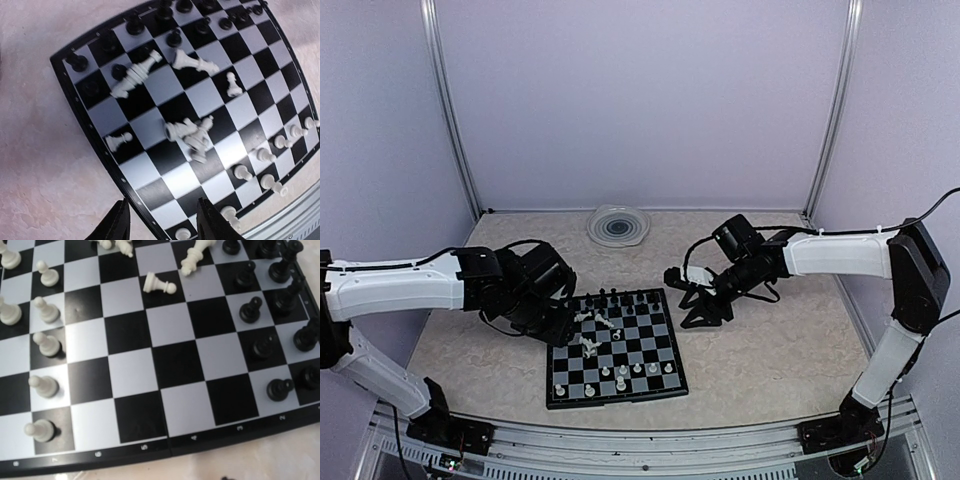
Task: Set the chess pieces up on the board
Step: Place the pawn on the chessboard.
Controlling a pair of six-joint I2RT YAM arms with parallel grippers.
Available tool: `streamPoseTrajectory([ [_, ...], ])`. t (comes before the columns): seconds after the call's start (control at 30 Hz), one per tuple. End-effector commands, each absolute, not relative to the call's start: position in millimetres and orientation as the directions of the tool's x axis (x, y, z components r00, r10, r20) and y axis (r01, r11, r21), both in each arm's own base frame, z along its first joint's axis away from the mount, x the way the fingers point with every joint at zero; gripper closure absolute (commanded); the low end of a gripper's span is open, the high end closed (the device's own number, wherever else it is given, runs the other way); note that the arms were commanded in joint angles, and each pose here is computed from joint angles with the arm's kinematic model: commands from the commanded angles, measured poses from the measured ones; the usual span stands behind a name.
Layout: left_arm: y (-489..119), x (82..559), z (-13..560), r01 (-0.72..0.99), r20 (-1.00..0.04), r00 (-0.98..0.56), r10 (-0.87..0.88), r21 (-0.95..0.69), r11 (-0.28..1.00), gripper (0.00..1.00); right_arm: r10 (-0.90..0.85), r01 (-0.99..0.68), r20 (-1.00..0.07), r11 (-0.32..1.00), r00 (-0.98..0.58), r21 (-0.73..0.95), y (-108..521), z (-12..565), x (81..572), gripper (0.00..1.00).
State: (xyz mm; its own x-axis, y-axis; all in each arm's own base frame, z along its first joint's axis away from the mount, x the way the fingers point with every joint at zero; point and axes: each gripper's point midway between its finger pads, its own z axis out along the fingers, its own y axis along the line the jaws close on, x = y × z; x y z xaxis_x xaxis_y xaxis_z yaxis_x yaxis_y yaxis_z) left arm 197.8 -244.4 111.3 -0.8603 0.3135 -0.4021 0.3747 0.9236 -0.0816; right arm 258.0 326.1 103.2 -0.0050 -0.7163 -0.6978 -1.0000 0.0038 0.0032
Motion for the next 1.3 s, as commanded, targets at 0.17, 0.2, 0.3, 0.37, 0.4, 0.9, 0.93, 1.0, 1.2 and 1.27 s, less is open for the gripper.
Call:
streamPoseTrajectory([
  [0.17, -232, 265, 99, 0.418, -0.481, -0.798, 0.364, -0.006, 0.909, 0.58, -0.71, -1.0, -0.704, -0.014, 0.019, -0.012, 330, 112, 255, 0.48],
  [0.2, -233, 269, 97, 0.427, -0.486, -0.791, 0.371, -0.004, 0.904, 0.58, -0.711, -1.0, -0.703, -0.014, 0.018, -0.012, 329, 111, 255, 0.48],
  [0.3, -236, 275, 85, 0.446, -0.475, -0.786, 0.395, 0.007, 0.895, 0.6, -0.712, -1.0, -0.702, -0.015, 0.019, -0.011, 329, 110, 255, 0.48],
  [0.37, -232, 275, 76, 0.442, -0.448, -0.798, 0.403, 0.019, 0.897, 0.62, -0.713, -1.0, -0.701, -0.015, 0.017, -0.01, 329, 110, 255, 0.48],
  [0.4, -230, 273, 71, 0.436, -0.432, -0.806, 0.403, 0.026, 0.9, 0.62, -0.714, -1.0, -0.7, -0.016, 0.017, -0.009, 329, 109, 255, 0.48],
  [0.9, -205, 257, 48, 0.354, -0.352, -0.874, 0.333, 0.007, 0.935, 0.54, -0.724, -1.0, -0.69, -0.024, 0.009, 0.012, 329, 101, 254, 0.48],
  [0.93, -205, 257, 47, 0.363, -0.349, -0.872, 0.342, 0.007, 0.932, 0.54, -0.724, -1.0, -0.69, -0.025, 0.01, 0.012, 329, 101, 253, 0.48],
  [1.0, -207, 257, 46, 0.379, -0.342, -0.869, 0.358, 0.006, 0.926, 0.54, -0.725, -1.0, -0.689, -0.024, 0.009, 0.011, 329, 101, 253, 0.48],
  [1.2, -204, 257, 40, 0.367, -0.315, -0.884, 0.344, -0.014, 0.93, 0.6, -0.724, -1.0, -0.69, -0.021, 0.013, 0.004, 329, 103, 254, 0.48],
  [1.27, -203, 256, 39, 0.359, -0.307, -0.891, 0.334, -0.028, 0.933, 0.63, -0.725, -1.0, -0.688, -0.023, 0.012, 0.007, 328, 102, 253, 0.48],
])
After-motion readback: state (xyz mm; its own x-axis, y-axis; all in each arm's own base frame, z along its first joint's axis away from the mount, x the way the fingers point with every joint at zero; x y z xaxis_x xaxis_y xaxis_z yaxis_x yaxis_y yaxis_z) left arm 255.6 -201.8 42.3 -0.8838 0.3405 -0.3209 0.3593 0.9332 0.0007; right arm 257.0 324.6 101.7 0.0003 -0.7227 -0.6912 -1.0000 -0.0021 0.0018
